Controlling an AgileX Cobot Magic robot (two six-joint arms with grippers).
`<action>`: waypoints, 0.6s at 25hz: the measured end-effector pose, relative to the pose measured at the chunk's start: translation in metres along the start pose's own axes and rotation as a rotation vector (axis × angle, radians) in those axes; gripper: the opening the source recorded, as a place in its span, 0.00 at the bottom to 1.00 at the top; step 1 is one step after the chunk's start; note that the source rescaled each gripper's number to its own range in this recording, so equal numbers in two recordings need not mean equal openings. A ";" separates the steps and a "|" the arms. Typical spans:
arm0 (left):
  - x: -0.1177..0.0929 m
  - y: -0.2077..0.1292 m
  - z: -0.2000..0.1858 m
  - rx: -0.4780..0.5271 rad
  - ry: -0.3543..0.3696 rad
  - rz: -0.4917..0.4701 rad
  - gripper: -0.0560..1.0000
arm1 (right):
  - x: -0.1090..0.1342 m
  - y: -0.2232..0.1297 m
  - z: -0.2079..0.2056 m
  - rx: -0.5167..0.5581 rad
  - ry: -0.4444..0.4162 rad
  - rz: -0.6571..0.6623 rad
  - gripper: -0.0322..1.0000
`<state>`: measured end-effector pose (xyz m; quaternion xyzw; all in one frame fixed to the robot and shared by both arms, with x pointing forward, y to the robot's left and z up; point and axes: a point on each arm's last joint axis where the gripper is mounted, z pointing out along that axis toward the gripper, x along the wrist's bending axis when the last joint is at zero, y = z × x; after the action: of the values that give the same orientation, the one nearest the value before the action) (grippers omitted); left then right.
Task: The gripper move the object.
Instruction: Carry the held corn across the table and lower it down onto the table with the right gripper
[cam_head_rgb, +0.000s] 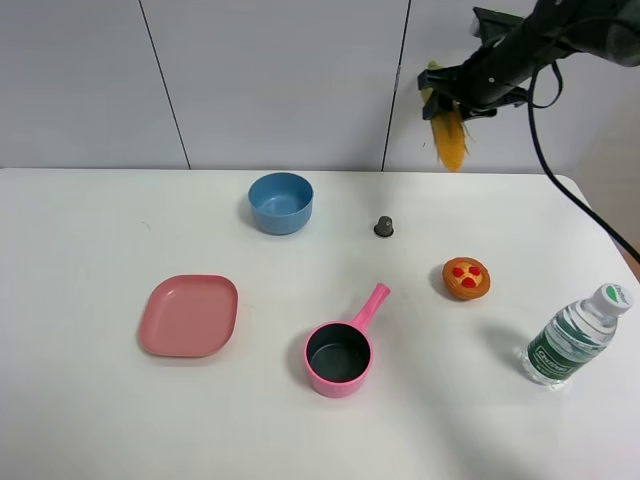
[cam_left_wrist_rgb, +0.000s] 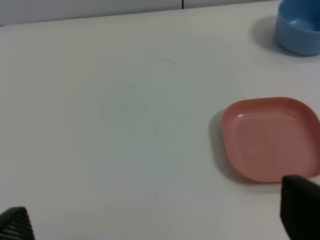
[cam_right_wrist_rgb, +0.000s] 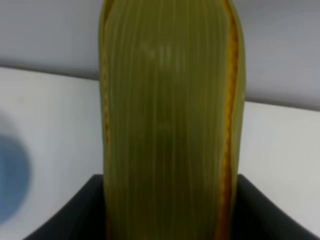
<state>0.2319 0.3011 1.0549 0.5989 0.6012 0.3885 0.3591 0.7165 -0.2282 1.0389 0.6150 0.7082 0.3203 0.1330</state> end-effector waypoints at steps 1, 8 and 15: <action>0.000 0.000 0.000 0.000 0.000 0.000 1.00 | 0.012 -0.001 0.007 0.007 0.023 -0.011 0.05; 0.000 0.000 0.000 0.000 0.000 0.000 1.00 | 0.069 -0.044 0.081 0.173 0.104 -0.082 0.05; 0.000 0.000 0.000 0.000 0.000 0.000 1.00 | 0.097 -0.072 0.109 0.281 0.139 -0.124 0.05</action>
<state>0.2319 0.3011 1.0549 0.5989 0.6012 0.3885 0.3591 0.7033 -0.1069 0.9312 0.5590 0.7901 0.2511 0.0161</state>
